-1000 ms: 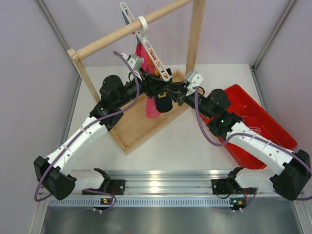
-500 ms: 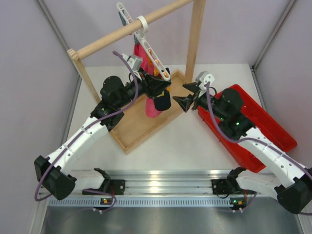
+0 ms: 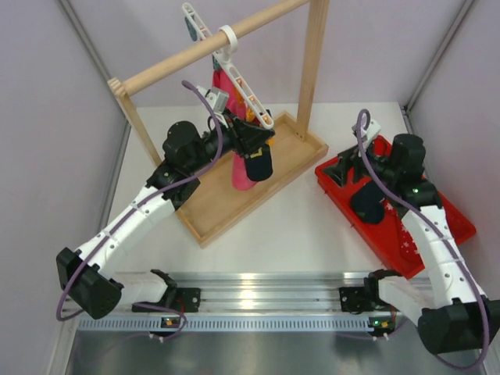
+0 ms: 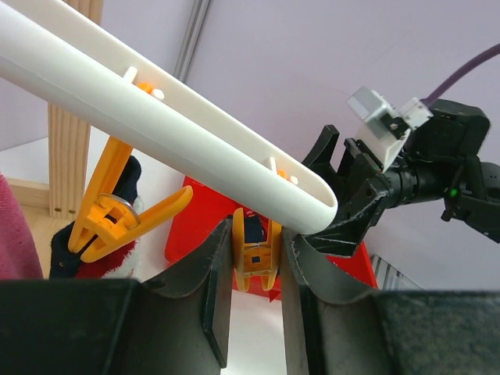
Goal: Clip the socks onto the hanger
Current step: Pick up the sock from the bin.
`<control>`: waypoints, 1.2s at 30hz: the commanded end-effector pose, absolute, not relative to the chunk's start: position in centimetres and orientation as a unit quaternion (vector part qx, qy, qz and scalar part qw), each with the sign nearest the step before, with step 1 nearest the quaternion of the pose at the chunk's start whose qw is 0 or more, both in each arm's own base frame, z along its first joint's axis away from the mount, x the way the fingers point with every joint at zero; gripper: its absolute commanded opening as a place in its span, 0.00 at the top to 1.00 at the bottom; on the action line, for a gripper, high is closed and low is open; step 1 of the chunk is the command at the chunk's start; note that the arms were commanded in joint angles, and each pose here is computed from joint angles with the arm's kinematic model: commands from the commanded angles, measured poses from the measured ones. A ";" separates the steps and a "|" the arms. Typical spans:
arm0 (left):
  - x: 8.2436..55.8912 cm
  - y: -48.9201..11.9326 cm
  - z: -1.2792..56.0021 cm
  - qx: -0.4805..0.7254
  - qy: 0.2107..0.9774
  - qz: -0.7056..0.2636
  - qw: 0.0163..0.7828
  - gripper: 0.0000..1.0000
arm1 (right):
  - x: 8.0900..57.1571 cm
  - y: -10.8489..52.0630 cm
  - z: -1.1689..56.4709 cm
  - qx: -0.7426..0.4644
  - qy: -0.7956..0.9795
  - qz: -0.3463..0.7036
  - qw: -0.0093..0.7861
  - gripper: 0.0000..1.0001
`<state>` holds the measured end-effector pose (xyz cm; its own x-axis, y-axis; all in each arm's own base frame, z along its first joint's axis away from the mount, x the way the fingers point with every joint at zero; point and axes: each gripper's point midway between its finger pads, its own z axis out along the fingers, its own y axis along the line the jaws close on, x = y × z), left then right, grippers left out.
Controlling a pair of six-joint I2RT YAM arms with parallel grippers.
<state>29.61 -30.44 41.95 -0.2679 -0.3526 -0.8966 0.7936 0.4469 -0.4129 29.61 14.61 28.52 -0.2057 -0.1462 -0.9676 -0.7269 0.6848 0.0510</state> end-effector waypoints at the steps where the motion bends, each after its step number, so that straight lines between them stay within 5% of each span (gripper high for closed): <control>1: 29.9 -30.0 44.0 0.170 0.607 -0.494 0.599 1.00 | 26.7 11.6 25.0 -0.334 0.769 0.258 0.480 0.29; 7: 29.6 -30.0 44.0 0.177 0.608 -0.493 0.597 1.00 | 28.0 1.2 19.0 -0.265 0.845 0.188 0.425 0.16; 10: 29.7 -29.9 43.9 0.178 0.608 -0.491 0.598 1.00 | 29.5 -2.4 17.2 -0.178 0.877 0.192 0.403 0.31; 22: 29.7 -29.7 43.7 0.177 0.612 -0.481 0.602 1.00 | 34.3 -9.6 11.0 0.089 0.904 0.131 0.396 0.44; 36: 29.8 -29.6 43.2 0.181 0.616 -0.475 0.602 1.00 | 36.3 -10.3 6.3 0.122 0.911 0.173 0.355 0.57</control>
<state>29.96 -30.29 41.41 -0.2566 -0.3286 -0.9089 0.7882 0.4731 -0.3936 34.01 -8.94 4.48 -0.7753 0.3361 -0.5348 0.1163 0.9082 0.4021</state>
